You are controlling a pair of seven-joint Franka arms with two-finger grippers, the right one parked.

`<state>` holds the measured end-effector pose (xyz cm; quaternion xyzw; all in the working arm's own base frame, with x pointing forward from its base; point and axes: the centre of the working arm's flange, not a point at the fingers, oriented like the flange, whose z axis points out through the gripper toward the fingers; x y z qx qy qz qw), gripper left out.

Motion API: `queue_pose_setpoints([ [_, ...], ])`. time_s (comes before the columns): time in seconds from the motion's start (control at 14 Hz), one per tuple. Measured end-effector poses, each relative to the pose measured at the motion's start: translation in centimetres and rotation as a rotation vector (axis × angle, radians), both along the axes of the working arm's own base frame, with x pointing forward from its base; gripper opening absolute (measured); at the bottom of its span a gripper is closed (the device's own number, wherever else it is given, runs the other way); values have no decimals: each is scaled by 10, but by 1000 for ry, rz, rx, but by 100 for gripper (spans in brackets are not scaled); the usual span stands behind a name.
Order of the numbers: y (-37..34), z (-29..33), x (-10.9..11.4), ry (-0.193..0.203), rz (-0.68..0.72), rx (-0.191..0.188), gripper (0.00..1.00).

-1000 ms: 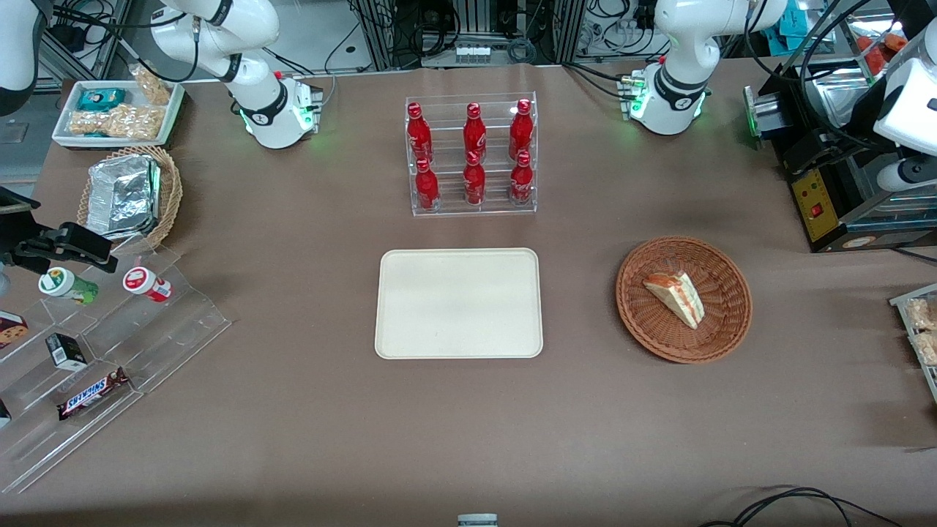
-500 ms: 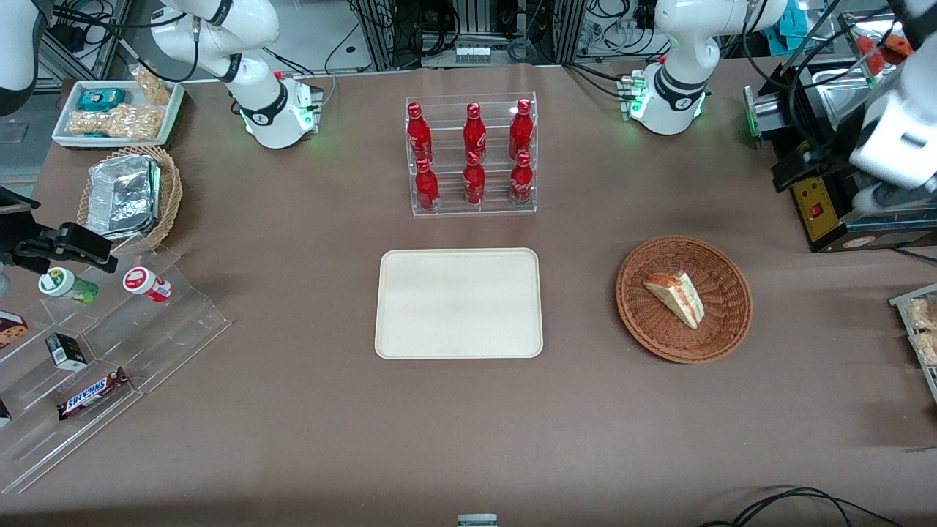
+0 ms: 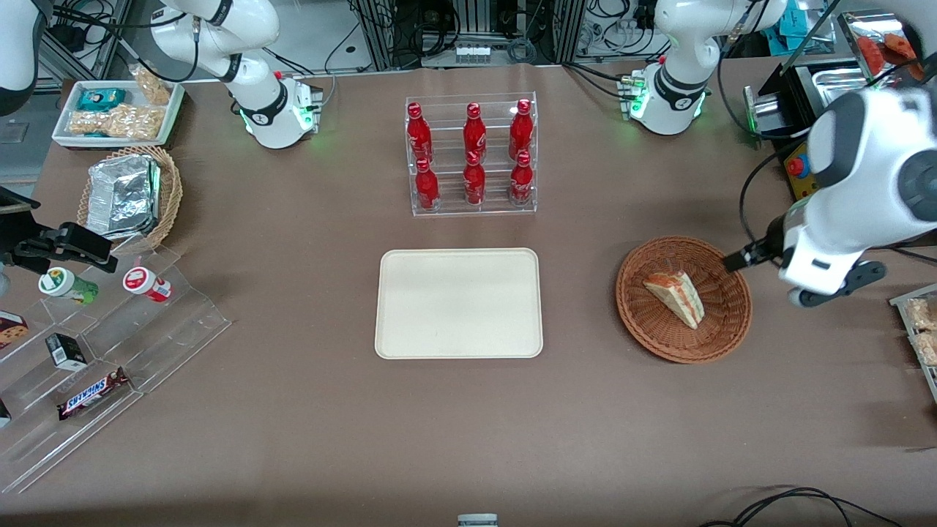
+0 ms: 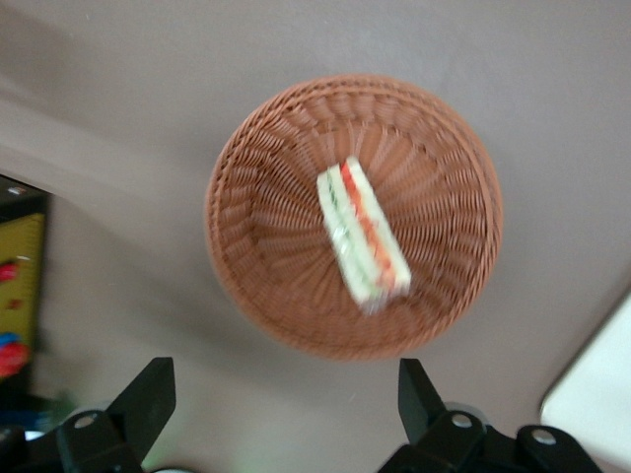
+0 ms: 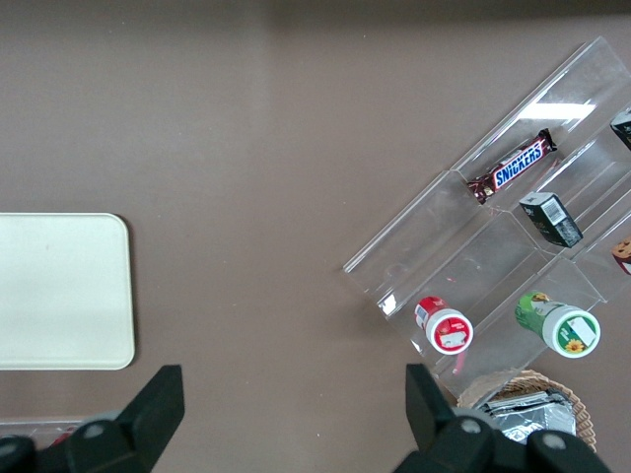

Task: Place sandwich from basket to tray
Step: 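Lower the open left gripper over the sandwich and close on it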

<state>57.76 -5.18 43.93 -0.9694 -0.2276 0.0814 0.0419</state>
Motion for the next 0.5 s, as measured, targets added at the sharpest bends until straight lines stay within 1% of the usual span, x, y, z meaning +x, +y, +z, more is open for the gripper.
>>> queue_pose_setpoints([
  [0.21,-2,-50,10,-44,162,11,100],
  [0.36,-4,-84,15,-90,241,5,100],
  [0.5,-5,-112,10,-115,277,-1,100],
])
